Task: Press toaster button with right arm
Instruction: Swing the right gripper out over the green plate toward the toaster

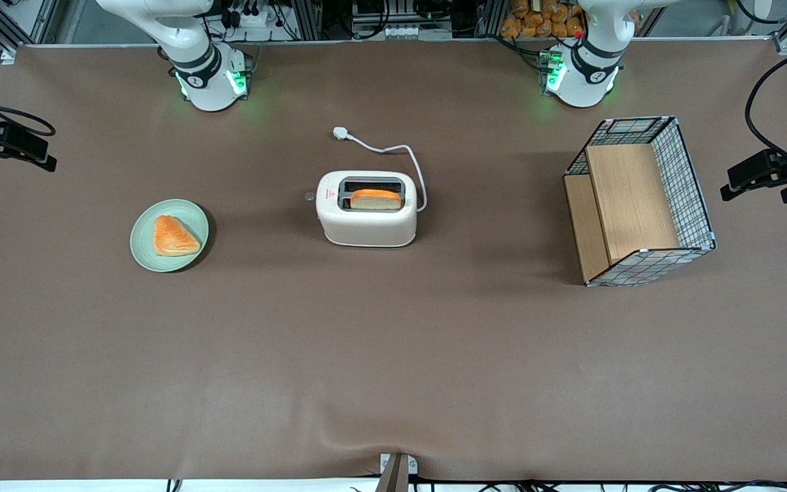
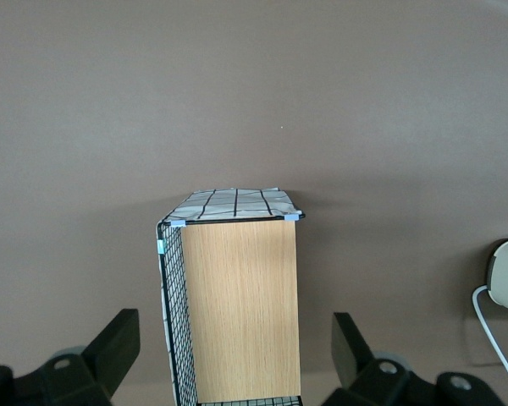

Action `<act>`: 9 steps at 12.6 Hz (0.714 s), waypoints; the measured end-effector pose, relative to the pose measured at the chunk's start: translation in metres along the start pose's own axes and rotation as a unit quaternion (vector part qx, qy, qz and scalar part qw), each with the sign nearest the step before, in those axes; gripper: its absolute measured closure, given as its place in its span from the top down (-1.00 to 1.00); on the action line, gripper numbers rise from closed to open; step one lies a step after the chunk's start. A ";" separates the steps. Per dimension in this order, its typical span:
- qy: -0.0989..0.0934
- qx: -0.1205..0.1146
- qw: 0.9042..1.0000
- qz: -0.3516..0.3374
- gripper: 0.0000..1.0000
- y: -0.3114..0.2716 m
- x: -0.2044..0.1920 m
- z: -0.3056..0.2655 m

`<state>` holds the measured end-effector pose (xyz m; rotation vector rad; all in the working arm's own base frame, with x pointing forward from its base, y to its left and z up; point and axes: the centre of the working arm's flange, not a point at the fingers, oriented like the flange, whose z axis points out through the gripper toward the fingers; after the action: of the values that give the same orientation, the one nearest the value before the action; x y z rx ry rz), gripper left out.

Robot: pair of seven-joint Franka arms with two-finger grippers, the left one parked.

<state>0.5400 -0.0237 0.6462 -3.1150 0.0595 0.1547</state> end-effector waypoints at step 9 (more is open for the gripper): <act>-0.029 0.023 0.999 -0.005 1.00 -0.006 -0.001 0.010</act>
<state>0.5386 -0.0173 0.6367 -3.0617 0.0459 0.2383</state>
